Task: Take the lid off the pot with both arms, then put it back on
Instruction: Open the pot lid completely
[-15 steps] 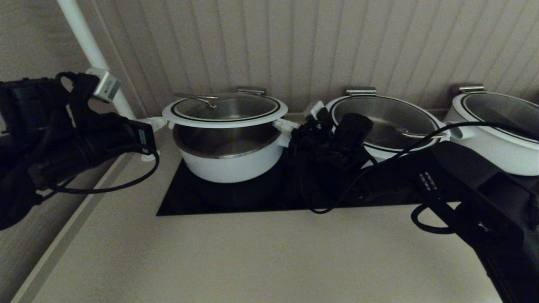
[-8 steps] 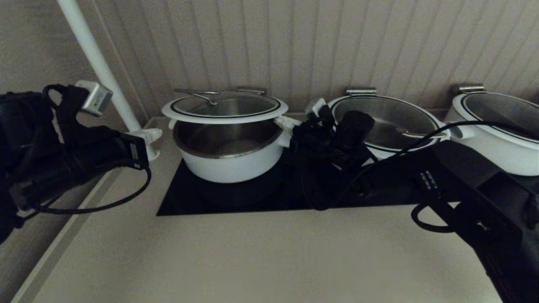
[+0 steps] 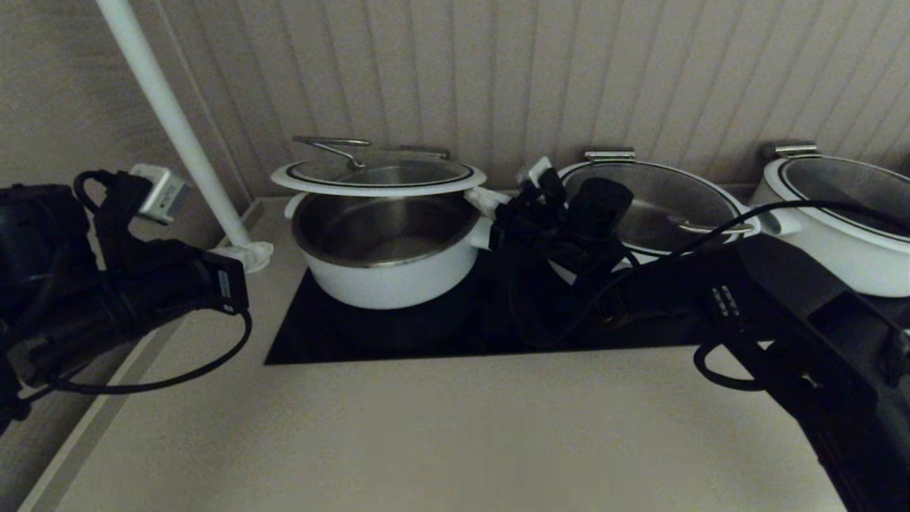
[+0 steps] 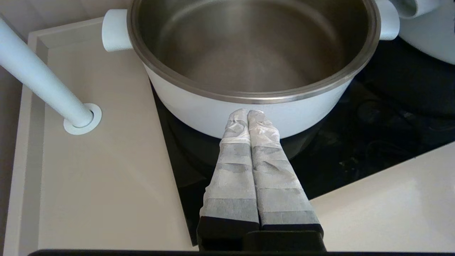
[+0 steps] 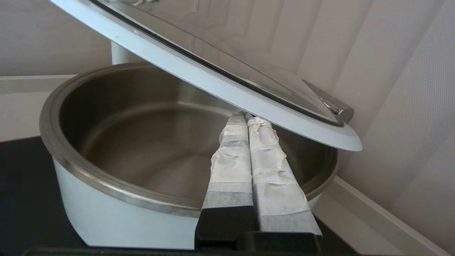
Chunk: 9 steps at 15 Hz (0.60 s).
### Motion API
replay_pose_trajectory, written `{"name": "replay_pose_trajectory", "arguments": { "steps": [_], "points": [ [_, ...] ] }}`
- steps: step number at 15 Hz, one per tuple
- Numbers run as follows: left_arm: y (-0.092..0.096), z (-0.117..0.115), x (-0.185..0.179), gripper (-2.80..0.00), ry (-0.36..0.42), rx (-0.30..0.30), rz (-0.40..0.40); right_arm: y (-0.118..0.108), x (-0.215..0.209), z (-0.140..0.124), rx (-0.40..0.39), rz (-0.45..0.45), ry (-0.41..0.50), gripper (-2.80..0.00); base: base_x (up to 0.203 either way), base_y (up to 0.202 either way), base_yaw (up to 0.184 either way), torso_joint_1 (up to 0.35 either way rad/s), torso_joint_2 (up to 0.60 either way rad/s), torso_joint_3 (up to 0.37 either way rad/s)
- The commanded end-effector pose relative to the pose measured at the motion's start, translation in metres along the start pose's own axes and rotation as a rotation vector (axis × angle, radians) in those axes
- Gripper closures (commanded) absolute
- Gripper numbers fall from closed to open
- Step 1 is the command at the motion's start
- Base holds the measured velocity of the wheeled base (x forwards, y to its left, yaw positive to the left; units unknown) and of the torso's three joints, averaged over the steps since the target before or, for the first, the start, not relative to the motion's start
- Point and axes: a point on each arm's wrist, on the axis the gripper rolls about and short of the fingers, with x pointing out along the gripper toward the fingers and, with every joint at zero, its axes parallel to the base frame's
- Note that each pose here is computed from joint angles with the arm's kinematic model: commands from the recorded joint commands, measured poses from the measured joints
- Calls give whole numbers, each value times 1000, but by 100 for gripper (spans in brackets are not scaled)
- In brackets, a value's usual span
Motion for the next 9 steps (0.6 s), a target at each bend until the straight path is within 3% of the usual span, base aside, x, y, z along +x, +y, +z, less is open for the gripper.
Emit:
{"name": "replay_pose_trajectory", "arguments": {
  "steps": [1,9],
  "points": [
    [-1,-2,7,0,9,0,-9,0,0,1,-6,2,-9,0,0,0,0,0,0,0],
    [-2,17,46,0,-32,13,-40,0,0,1,-6,2,-9,0,0,0,0,0,0,0]
  ]
}}
